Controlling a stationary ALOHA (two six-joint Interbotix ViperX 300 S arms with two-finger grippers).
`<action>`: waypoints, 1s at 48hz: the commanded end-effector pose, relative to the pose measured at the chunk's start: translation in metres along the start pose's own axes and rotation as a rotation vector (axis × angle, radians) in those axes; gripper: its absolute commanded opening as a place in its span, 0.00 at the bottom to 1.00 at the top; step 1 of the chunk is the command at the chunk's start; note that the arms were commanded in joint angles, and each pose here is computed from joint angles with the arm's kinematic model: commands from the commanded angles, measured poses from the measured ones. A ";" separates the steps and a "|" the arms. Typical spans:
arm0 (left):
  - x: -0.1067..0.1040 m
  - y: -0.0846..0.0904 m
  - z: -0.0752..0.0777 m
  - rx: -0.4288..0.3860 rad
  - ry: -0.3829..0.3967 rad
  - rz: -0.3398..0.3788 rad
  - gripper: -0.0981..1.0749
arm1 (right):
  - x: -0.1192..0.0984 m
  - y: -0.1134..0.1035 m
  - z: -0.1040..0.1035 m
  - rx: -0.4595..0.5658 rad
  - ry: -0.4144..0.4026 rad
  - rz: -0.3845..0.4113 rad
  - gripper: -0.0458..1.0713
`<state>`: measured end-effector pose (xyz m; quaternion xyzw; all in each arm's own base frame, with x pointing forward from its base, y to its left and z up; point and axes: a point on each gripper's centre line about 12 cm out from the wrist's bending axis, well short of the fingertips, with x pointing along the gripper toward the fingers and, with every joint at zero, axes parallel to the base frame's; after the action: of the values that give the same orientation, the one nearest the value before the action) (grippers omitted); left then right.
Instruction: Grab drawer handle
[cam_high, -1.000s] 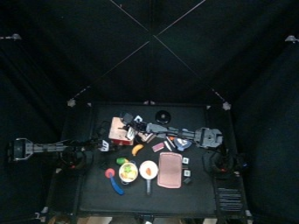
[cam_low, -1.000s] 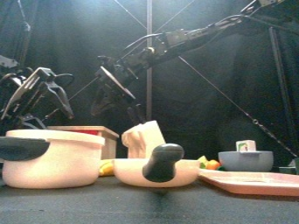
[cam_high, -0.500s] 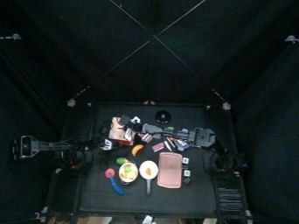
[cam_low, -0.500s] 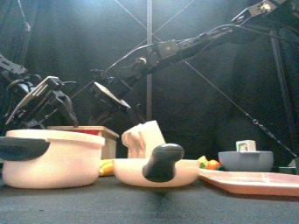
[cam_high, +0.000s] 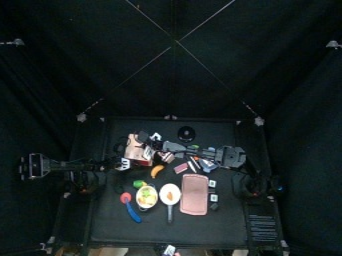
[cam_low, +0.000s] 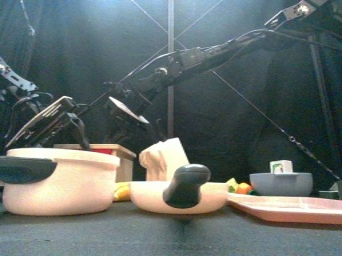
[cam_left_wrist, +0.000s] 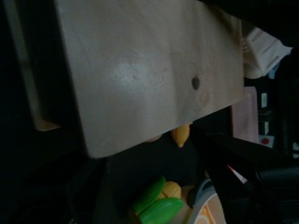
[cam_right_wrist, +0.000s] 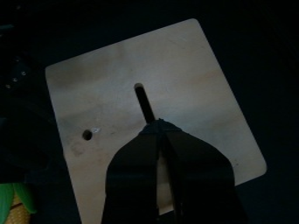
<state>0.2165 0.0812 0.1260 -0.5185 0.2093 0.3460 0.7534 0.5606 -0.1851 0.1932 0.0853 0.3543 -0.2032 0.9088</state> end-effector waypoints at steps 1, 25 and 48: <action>0.005 -0.011 0.006 0.001 -0.015 -0.016 0.93 | -0.010 -0.006 0.010 0.005 -0.015 -0.010 0.32; 0.008 -0.009 0.007 -0.006 -0.009 0.002 0.70 | -0.009 -0.006 0.007 -0.007 -0.002 -0.019 0.32; 0.008 -0.008 0.001 -0.014 0.015 0.009 0.62 | -0.009 -0.005 0.006 -0.008 0.000 -0.018 0.32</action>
<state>0.2228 0.0822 0.1214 -0.5259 0.2213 0.3517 0.7421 0.5594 -0.1851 0.1932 0.0773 0.3606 -0.2049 0.9066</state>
